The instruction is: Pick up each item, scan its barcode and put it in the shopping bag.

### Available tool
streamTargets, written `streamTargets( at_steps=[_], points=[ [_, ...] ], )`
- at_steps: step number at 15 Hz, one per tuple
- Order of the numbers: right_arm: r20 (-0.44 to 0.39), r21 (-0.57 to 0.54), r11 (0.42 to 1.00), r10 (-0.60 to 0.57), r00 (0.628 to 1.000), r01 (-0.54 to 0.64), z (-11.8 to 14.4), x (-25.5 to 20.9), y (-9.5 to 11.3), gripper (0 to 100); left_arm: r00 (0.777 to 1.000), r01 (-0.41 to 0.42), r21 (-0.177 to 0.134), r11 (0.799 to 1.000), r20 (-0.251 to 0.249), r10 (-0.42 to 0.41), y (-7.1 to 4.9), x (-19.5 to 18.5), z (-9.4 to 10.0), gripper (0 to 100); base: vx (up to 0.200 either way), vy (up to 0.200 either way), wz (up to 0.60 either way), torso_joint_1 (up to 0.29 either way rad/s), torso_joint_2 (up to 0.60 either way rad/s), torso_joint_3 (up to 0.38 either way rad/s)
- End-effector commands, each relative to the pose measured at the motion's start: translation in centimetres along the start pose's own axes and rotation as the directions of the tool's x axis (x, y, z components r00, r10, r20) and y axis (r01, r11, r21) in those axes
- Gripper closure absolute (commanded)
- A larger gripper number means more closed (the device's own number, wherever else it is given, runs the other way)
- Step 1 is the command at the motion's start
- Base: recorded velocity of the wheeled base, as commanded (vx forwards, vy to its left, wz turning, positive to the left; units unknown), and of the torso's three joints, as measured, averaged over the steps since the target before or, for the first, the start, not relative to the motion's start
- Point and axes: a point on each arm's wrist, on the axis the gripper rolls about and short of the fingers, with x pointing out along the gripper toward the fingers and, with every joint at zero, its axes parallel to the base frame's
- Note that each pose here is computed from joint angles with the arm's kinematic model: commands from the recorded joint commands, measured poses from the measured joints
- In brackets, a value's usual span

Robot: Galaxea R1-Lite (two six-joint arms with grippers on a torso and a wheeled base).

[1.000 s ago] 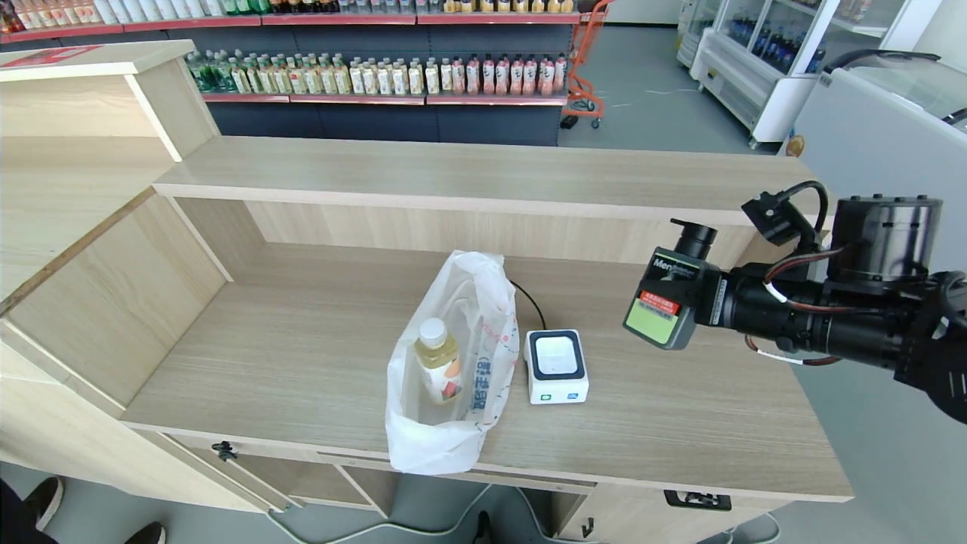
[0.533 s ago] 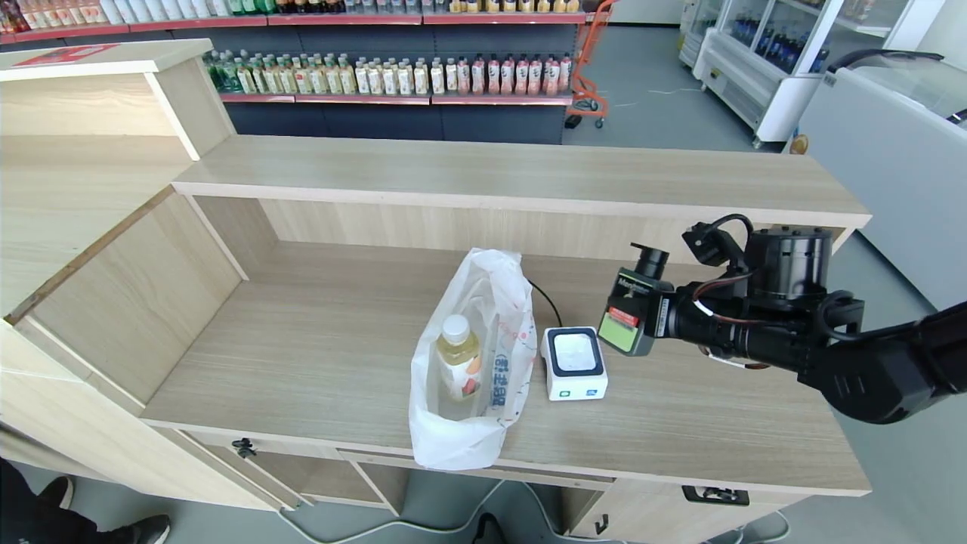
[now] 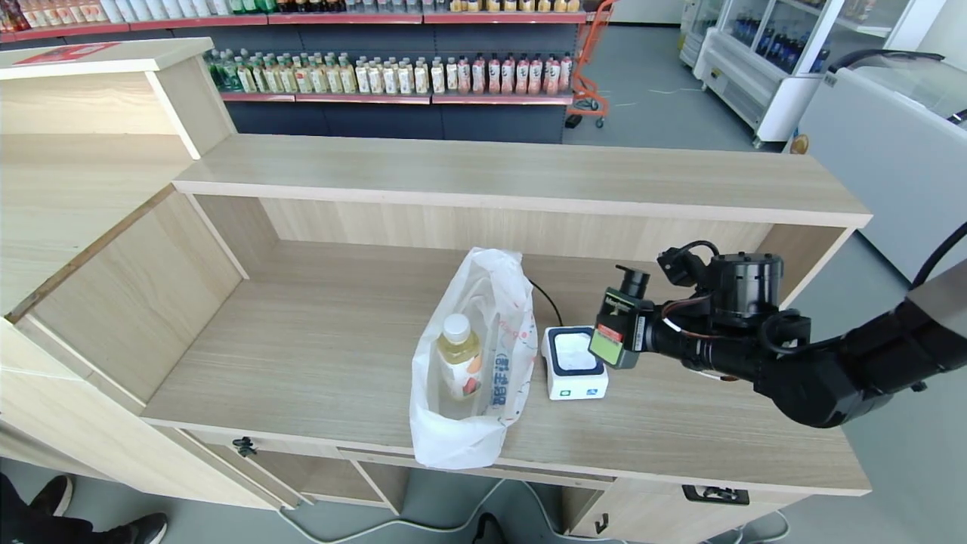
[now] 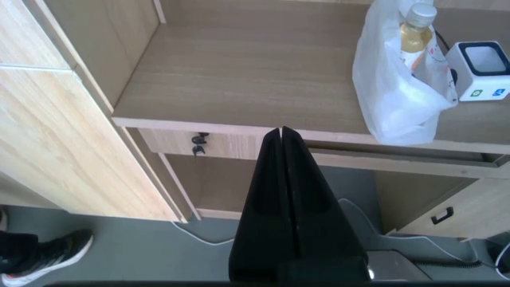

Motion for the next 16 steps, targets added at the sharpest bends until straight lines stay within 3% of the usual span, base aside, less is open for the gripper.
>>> streamTargets(
  at_steps=[1, 4, 16],
  points=[
    [0.006, -0.025, 1.0, 0.014, 1.0, -0.014, -1.3, 1.3, -0.1, 100, 1.0, 0.0, 0.0, 1.0, 0.0, 0.0, 0.0, 0.0, 0.0, 100, 0.0, 0.0, 0.0, 0.0, 0.0, 0.0],
    [0.052, -0.126, 0.992, 0.033, 0.998, -0.026, -2.1, 3.0, -0.5, 100, 1.0, 0.0, 0.0, 1.0, 0.0, 0.0, 0.0, 0.0, 0.0, 100, 0.0, 0.0, 0.0, 0.0, 0.0, 0.0],
    [0.039, -0.162, 0.986, 0.036, 0.999, -0.029, -3.3, 5.8, -1.1, 100, 1.0, 0.0, 0.0, 1.0, 0.0, 0.0, 0.0, 0.0, 0.0, 100, 0.0, 0.0, 0.0, 0.0, 0.0, 0.0]
  ],
)
